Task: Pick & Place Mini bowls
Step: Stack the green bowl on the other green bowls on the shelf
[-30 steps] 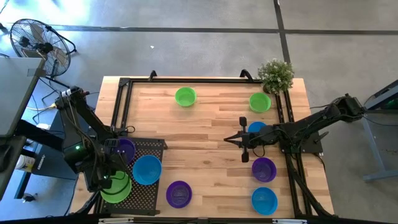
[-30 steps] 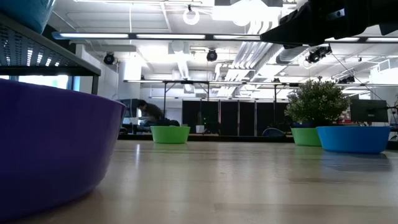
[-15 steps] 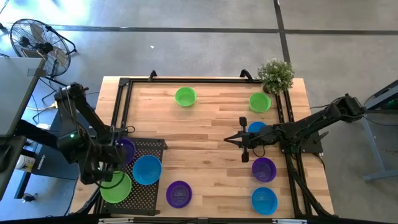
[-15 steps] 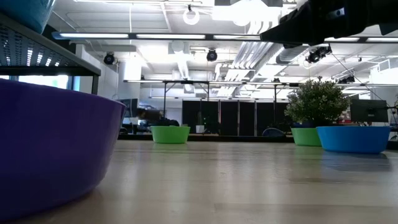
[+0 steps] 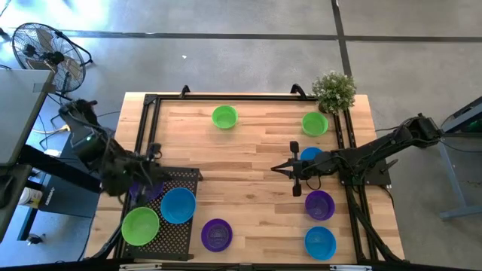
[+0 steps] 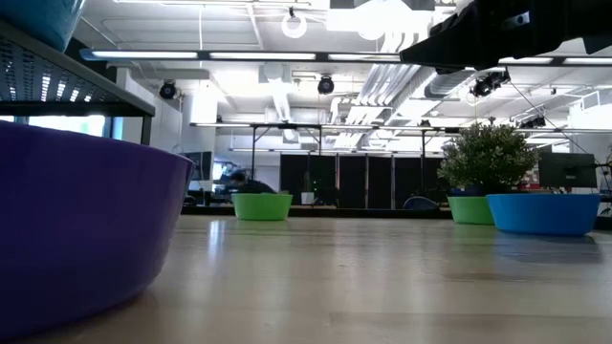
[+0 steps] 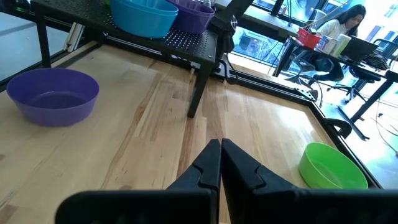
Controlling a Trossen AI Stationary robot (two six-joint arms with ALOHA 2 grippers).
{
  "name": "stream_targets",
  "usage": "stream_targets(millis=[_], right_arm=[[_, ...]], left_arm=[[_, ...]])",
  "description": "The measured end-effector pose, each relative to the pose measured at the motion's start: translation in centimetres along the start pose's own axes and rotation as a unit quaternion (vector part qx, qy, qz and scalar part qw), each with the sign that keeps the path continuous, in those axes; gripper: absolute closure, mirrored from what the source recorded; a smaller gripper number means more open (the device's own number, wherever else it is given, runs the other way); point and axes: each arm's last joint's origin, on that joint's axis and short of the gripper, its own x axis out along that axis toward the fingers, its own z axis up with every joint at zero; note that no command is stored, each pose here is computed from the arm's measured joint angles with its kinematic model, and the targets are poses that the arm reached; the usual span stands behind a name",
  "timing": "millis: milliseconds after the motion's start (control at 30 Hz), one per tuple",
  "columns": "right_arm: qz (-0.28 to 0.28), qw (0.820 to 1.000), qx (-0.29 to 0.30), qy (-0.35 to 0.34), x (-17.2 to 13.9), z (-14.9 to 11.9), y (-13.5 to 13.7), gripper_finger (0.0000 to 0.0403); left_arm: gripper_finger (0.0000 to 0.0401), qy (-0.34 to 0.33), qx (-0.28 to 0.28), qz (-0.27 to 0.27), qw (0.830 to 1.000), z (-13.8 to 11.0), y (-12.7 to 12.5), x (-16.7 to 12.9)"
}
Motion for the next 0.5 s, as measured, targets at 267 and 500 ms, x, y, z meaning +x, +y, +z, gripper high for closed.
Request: stream_targets(millis=[267,500], right_arm=[[0.0,1.0,0.002,0.002,0.0,0.0,0.0,0.0402],[-0.02,1.0,0.015,0.013,0.0,-0.2,-0.1,0.0402]], left_arm=[[0.04,-0.073,0.049,0.046,0.995,1.3,2.0,4.8],[0.0401,-0.123,0.018,0.113,0.986,-2.4,4.6,10.3]])
